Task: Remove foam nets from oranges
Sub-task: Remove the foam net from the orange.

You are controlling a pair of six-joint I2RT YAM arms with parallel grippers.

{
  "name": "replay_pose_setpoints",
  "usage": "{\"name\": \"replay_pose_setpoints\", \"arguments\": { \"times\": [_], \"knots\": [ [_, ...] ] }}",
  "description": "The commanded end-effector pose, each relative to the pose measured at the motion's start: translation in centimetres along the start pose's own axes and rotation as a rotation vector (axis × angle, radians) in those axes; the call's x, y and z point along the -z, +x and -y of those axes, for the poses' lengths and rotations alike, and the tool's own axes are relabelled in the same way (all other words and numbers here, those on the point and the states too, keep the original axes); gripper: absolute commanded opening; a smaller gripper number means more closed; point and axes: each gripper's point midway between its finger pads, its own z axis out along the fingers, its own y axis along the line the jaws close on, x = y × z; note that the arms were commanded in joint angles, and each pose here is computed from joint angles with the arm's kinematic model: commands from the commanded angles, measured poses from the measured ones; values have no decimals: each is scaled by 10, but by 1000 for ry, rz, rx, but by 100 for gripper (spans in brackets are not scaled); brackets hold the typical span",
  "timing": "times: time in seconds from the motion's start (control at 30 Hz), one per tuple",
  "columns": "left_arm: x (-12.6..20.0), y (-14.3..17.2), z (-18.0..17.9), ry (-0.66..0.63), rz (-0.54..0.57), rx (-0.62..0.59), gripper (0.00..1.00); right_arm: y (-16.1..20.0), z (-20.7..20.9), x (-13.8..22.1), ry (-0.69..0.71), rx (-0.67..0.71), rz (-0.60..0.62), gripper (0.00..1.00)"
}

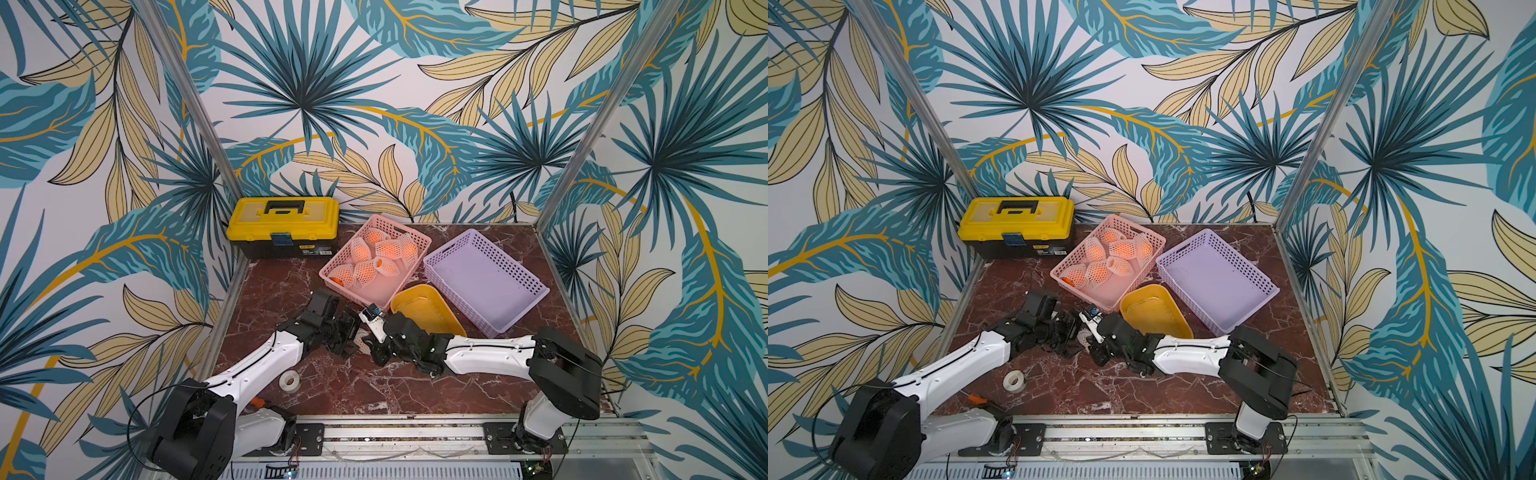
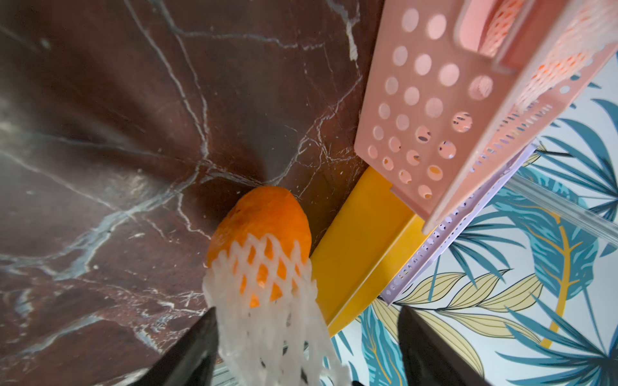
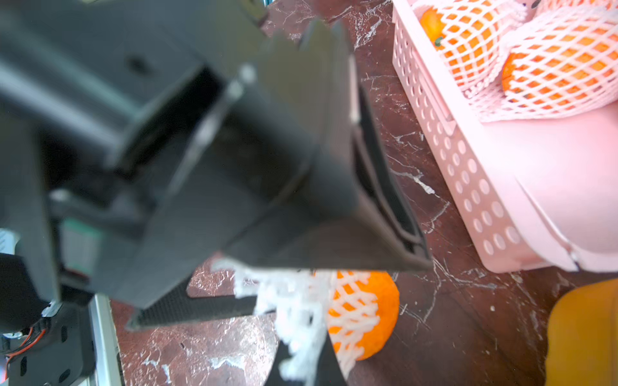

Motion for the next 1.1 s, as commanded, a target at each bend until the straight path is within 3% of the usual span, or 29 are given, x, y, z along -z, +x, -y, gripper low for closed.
{"name": "replay_pose_setpoints", "arguments": {
  "times": [0.0, 0.13, 0.23, 0.37, 0.43, 0.6, 0.83, 1.07],
  "knots": [
    [-1, -3, 3, 20, 12, -9, 72, 2, -4, 6, -19, 13, 4, 0],
    [-4, -5, -1, 12, 17, -4, 55, 1, -7, 8, -35, 15, 5, 0],
    [-4, -6, -1, 13, 20, -9, 52, 0, -8, 12, -45, 10, 12, 0],
    [1, -6, 5, 27, 21, -40, 90, -1, -5, 20, -33, 1, 27, 0],
    [5, -7, 8, 28, 26, -59, 100, -2, -2, 26, -22, -5, 37, 0],
    [17, -11, 20, 61, 22, -92, 99, 0, 8, 38, 11, -25, 47, 0],
    [49, -8, 51, 96, 39, -241, 99, -7, 38, 68, 80, -120, 115, 0],
    [77, 2, 77, 61, 40, -550, 100, -21, 92, 129, 197, -287, 202, 4]
  ]
}}
